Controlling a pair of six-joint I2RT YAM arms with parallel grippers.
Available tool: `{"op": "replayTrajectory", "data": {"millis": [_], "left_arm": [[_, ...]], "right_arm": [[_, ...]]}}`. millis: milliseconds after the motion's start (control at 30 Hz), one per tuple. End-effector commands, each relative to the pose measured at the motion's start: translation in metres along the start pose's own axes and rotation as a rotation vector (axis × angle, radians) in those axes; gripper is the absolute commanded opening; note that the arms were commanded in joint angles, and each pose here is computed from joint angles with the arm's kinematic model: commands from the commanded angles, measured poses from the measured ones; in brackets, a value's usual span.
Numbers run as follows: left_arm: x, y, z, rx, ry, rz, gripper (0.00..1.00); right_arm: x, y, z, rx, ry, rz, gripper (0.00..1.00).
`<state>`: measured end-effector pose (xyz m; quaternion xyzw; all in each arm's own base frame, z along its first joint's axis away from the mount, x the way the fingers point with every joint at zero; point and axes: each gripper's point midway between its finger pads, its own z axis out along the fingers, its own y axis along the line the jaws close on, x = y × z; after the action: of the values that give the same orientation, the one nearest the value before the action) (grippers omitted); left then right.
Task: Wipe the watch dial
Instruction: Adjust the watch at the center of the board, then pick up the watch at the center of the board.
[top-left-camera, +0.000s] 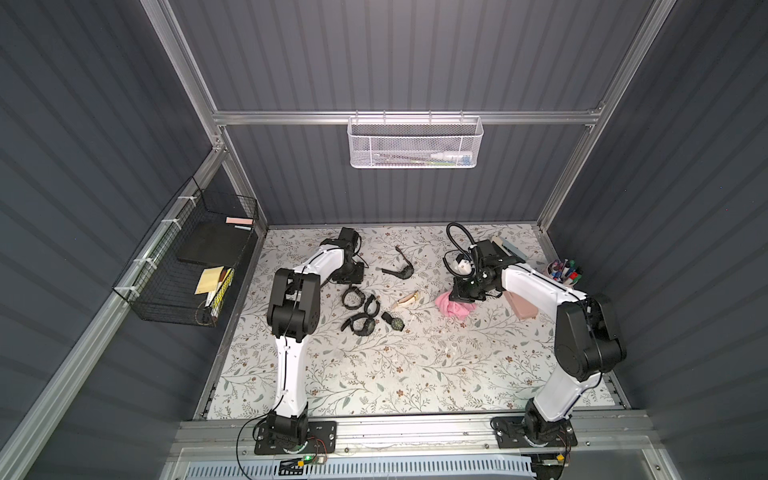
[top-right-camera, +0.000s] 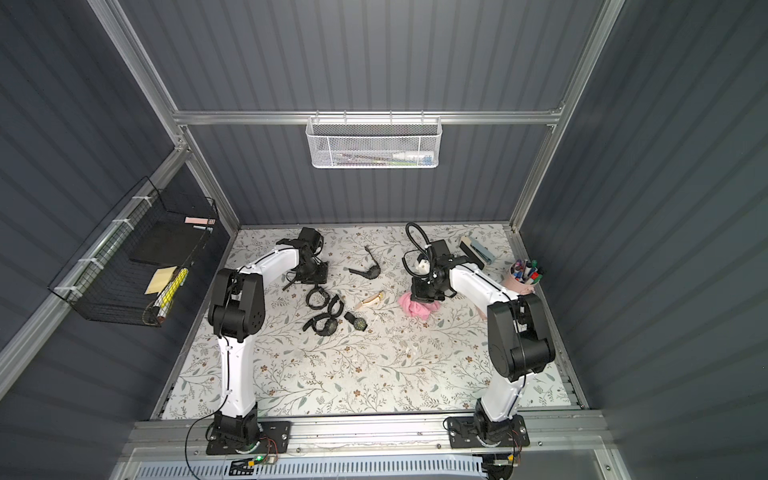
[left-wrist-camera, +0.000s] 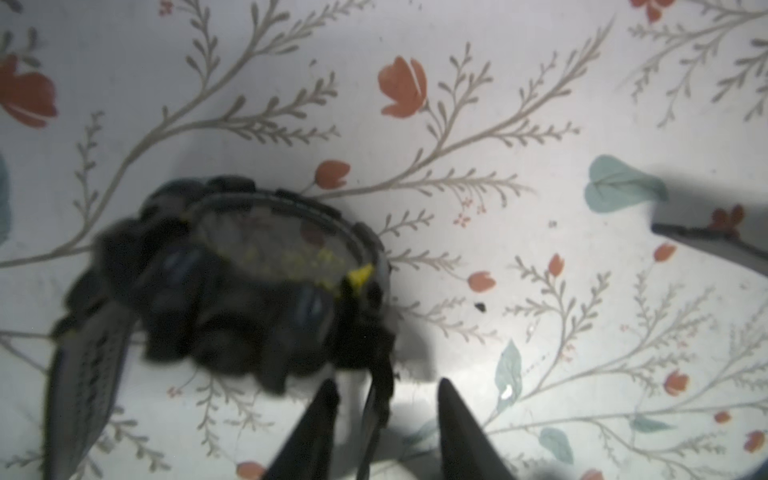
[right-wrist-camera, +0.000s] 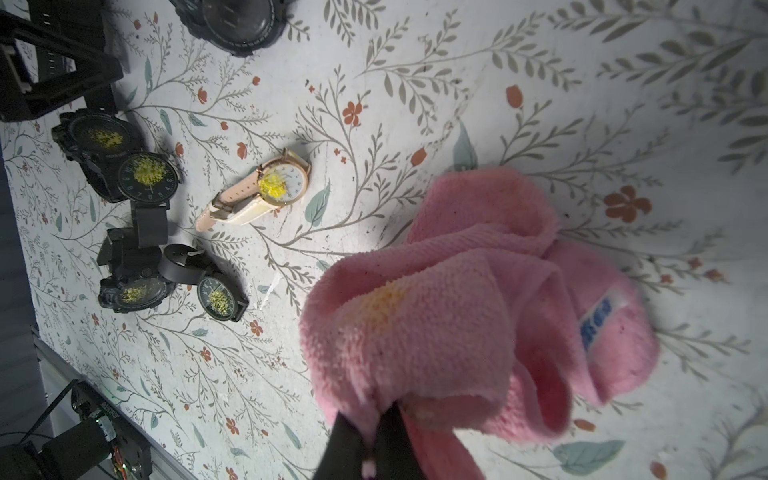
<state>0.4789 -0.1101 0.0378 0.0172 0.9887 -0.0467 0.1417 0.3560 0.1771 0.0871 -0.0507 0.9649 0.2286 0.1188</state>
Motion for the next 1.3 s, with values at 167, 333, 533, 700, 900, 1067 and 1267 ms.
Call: {"op": "replayTrajectory", "data": {"millis": [167,333,533,700,900,1067,1267], "left_arm": [[-0.053,-0.007,-0.086,0.001,-0.196,-0.011,0.85],[-0.076,-0.005,-0.097,0.046,-0.260,-0.211,0.87],[-0.095,-0.005,-0.105,0.220,-0.313,-0.572,0.87],[-0.092,0.001,-0.105,0.300,-0.310,-0.854,0.87],[-0.084,0.010,-0.088,0.307,-0.229,-1.099,0.86],[-0.075,0.027,-0.076,0.256,-0.168,-1.281,0.84],[-0.058,0.038,-0.068,0.206,-0.114,-1.455,0.82]], "right_arm": [[-0.003,0.004,0.004,-0.033,0.008,-0.007,0.07],[-0.006,0.005,0.014,-0.047,0.040,-0.007,0.07],[-0.011,0.006,0.015,-0.050,0.066,-0.032,0.08],[-0.015,0.005,0.014,-0.058,0.075,-0.038,0.09],[-0.016,0.006,0.011,-0.078,0.082,-0.021,0.09],[-0.016,0.009,0.004,-0.090,0.085,-0.010,0.09],[-0.014,0.014,-0.003,-0.110,0.088,0.012,0.09]]}}
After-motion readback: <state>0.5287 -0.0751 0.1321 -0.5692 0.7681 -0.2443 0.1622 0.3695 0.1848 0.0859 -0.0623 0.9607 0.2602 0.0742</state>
